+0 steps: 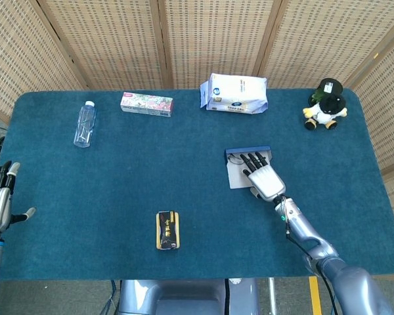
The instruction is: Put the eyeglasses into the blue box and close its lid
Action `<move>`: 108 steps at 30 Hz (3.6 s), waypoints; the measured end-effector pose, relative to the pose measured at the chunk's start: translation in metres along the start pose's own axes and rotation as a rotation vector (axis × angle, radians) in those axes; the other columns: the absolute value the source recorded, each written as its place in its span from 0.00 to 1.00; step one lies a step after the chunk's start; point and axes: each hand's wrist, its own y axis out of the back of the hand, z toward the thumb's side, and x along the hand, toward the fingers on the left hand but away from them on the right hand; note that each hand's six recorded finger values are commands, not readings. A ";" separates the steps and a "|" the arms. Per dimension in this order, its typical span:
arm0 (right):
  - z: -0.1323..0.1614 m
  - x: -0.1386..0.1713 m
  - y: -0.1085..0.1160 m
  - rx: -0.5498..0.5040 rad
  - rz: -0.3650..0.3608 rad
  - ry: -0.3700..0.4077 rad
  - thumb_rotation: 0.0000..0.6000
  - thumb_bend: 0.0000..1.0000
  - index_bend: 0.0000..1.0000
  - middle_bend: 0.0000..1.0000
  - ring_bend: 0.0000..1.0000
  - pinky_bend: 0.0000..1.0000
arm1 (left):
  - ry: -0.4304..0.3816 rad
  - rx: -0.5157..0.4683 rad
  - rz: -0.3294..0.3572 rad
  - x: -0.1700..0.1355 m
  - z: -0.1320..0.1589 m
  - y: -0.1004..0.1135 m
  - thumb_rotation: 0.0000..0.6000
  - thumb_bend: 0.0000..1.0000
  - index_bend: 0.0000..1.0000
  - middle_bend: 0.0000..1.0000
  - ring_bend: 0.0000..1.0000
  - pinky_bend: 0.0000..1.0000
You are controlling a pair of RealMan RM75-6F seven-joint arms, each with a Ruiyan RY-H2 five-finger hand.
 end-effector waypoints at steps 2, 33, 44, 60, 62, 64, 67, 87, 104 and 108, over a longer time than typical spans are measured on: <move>0.000 -0.001 0.000 0.003 -0.002 -0.004 1.00 0.46 0.44 0.05 0.00 0.06 | 0.000 0.001 0.000 0.000 0.000 0.000 1.00 0.00 0.00 0.00 0.00 0.00; -0.020 -0.044 0.017 -0.070 0.005 -0.147 1.00 0.48 0.54 0.07 0.00 0.06 | 0.019 0.000 -0.013 0.005 -0.005 -0.002 1.00 0.00 0.00 0.00 0.00 0.00; -0.019 -0.036 0.015 -0.061 -0.006 -0.117 1.00 0.57 0.67 0.11 0.00 0.06 | 0.017 0.002 -0.013 0.006 -0.003 -0.003 1.00 0.00 0.00 0.00 0.00 0.00; -0.009 -0.009 0.029 -0.083 -0.081 -0.001 1.00 0.61 0.68 0.13 0.00 0.06 | 0.003 -0.004 -0.010 0.002 -0.001 -0.002 1.00 0.00 0.00 0.00 0.00 0.00; -0.006 -0.004 0.031 -0.094 -0.085 0.022 1.00 0.61 0.68 0.13 0.00 0.06 | 0.002 -0.003 -0.010 0.002 -0.001 -0.002 1.00 0.00 0.00 0.00 0.00 0.00; -0.002 0.004 0.035 -0.108 -0.089 0.051 1.00 0.61 0.68 0.13 0.00 0.06 | 0.002 -0.002 -0.010 0.002 -0.001 -0.002 1.00 0.00 0.00 0.00 0.00 0.00; 0.005 0.017 0.040 -0.125 -0.088 0.092 1.00 0.61 0.69 0.13 0.00 0.06 | 0.003 0.001 -0.011 0.002 -0.001 -0.002 1.00 0.00 0.00 0.00 0.00 0.00; 0.010 0.031 0.053 -0.082 0.040 0.126 1.00 0.61 0.69 0.14 0.00 0.06 | 0.009 0.012 -0.027 0.004 -0.001 -0.006 1.00 0.00 0.00 0.00 0.00 0.00; 0.004 0.013 0.045 -0.042 0.078 0.104 1.00 0.61 0.69 0.14 0.00 0.06 | 0.010 0.011 -0.029 0.004 -0.001 -0.007 1.00 0.00 0.00 0.00 0.00 0.00; 0.004 0.010 0.045 -0.041 0.075 0.096 1.00 0.58 0.64 0.14 0.00 0.06 | 0.009 0.008 -0.028 0.004 -0.001 -0.006 1.00 0.00 0.00 0.00 0.00 0.00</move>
